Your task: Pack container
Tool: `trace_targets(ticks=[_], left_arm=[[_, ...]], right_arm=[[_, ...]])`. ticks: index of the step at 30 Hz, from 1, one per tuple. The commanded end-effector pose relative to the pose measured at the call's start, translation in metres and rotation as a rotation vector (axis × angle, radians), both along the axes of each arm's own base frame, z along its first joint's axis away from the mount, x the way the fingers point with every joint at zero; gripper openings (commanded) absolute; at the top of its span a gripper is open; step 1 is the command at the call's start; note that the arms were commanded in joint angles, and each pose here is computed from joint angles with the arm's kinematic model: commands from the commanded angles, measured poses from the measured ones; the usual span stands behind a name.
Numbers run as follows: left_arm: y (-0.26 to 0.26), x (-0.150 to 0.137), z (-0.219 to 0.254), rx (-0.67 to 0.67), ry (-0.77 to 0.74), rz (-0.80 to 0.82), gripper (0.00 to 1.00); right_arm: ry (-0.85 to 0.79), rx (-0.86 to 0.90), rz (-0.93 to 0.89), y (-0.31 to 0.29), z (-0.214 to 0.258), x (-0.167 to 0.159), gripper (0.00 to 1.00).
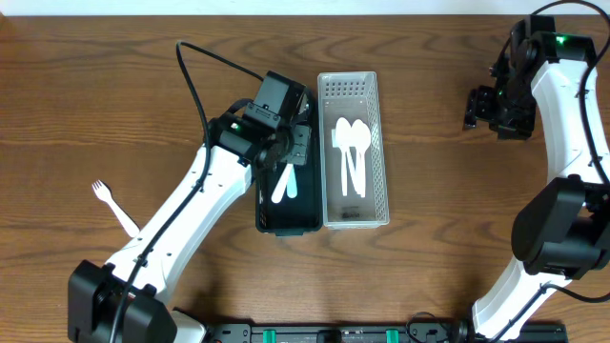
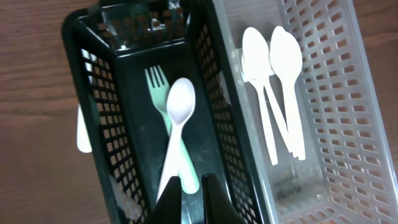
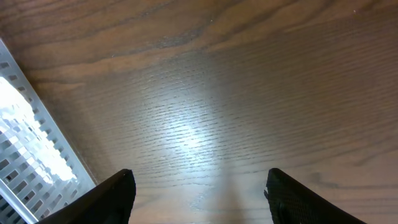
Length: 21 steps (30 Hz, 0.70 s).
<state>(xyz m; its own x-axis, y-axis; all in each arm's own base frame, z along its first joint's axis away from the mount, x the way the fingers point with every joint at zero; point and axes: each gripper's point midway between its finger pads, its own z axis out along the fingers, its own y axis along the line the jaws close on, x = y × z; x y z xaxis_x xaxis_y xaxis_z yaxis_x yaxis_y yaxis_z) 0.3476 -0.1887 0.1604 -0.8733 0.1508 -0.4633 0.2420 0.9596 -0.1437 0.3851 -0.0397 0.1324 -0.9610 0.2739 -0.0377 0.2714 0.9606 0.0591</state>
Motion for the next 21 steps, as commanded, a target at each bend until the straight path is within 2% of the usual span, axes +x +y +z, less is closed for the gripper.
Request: trace_targets(ticks=[1,7,12,13,15,17,18,21], left_arm=[[0.012,0.008,0.007,0.028,-0.031,0.053,0.06],[0.042,0.021,0.008,0.028,-0.029,0.137,0.06],[0.088,0.037,0.010,0.029,-0.030,0.253,0.06],[0.097,0.040,0.010,0.036,-0.034,0.264,0.12],[0.112,0.046,0.012,0.047,-0.052,0.276,0.32],[0.125,0.056,0.016,0.050,-0.086,0.289,0.40],[0.130,0.061,0.019,0.047,-0.109,0.298,0.50],[0.140,0.079,0.028,0.037,-0.183,0.315,0.59]], right_arm=[[0.002,-0.002,0.025,0.001,-0.002,0.001,0.71],[0.006,-0.001,0.029,0.001,-0.002,0.000,0.71],[0.009,0.000,0.028,0.001,-0.002,-0.001,0.72],[0.010,0.000,0.028,0.001,-0.002,-0.001,0.72],[0.010,0.001,0.027,0.001,-0.002,-0.001,0.72],[0.010,0.002,0.014,0.001,-0.002,-0.001,0.72],[0.011,0.003,0.005,0.001,-0.002,-0.001,0.72],[0.013,0.008,-0.019,0.002,-0.002,-0.001,0.71]])
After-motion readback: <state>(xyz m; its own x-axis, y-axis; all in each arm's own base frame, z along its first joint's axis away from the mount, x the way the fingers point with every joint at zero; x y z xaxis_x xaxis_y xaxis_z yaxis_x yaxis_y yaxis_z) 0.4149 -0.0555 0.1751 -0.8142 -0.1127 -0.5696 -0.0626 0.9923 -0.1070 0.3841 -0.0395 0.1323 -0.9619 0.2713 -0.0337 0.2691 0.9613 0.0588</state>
